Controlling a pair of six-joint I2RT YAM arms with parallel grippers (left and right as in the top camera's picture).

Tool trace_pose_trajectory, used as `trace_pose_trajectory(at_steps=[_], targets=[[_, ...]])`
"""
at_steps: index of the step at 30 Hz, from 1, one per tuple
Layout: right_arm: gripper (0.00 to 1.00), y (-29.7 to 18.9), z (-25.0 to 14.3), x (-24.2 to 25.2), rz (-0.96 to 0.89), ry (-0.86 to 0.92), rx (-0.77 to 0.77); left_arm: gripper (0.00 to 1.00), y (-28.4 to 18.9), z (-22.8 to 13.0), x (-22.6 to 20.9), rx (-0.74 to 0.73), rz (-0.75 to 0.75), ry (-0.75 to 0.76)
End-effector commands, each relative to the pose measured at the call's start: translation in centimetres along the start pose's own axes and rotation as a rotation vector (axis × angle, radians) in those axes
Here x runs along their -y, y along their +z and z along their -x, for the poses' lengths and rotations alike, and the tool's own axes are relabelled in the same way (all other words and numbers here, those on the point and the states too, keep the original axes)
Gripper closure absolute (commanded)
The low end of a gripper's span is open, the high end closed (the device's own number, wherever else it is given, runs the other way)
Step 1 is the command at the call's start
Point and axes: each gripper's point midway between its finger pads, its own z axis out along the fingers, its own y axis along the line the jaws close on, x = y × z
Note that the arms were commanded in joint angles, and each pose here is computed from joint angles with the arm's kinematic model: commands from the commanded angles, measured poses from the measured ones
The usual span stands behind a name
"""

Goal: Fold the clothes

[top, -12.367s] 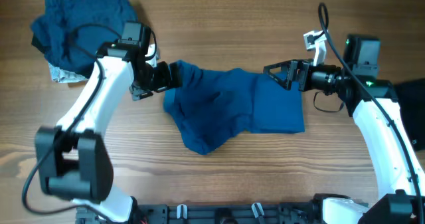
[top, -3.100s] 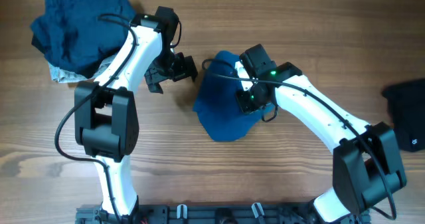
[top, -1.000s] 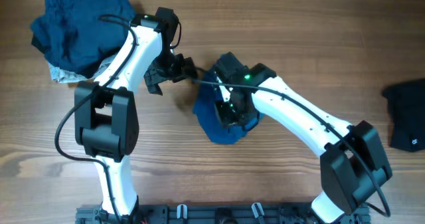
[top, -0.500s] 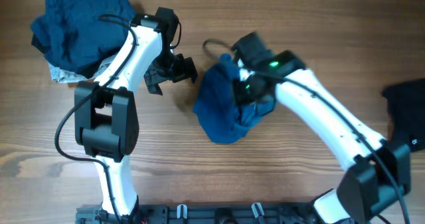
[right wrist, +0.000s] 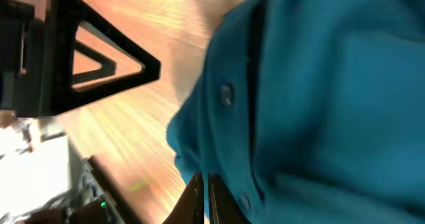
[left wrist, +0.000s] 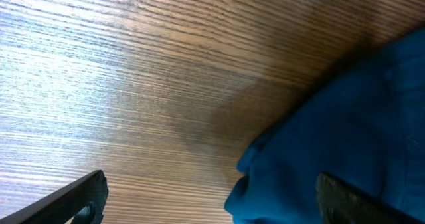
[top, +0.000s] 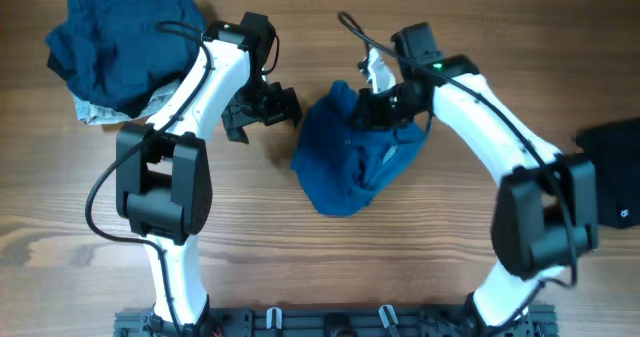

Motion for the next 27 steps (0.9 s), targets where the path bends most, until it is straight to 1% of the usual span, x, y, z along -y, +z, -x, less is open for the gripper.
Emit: trace_pose_trajectory(at_steps=[1,3,6,9,11,15,18,21,23,27], targets=[[0.96,2.0,0.3,0.0,0.149,-0.025,-0.036,0.0,0.1,-0.1,0.0,-0.006,-0.006,0.016],[0.96,3.1,1.1,2.6,0.146,0.005,-0.022,0.0,0.1,-0.2,0.0,-0.009,-0.004,0.015],[0.95,3.7,2.6,5.5,0.204,0.032,0.026,0.0,0.1,-0.2,0.0,-0.01,-0.004,0.038],[0.95,3.3,3.3,6.2,0.284,0.021,0.057,0.0,0.1,-0.3,-0.1,-0.013,-0.003,0.037],[0.94,2.5,3.5,5.2,0.335,-0.027,0.072,0.0,0.1,-0.3,0.0,-0.011,-0.003,0.037],[0.92,-1.3,4.5,0.3,0.474,-0.136,0.129,0.0,0.1,-0.2,-0.1,-0.009,0.001,0.04],[0.9,-4.2,4.6,-2.8,0.506,-0.108,0.14,0.0,0.1,-0.1,-0.1,-0.005,0.001,0.041],[0.89,-4.6,3.2,-4.5,0.491,-0.077,0.1,0.0,0.1,0.0,-0.1,-0.001,-0.001,0.041],[0.9,-3.1,1.3,-3.5,0.43,-0.017,0.03,0.0,0.1,-0.1,-0.1,-0.002,0.0,0.042],[0.9,-0.3,-2.5,-2.7,0.432,0.046,-0.069,0.0,0.1,0.0,0.0,-0.001,-0.001,0.041]])
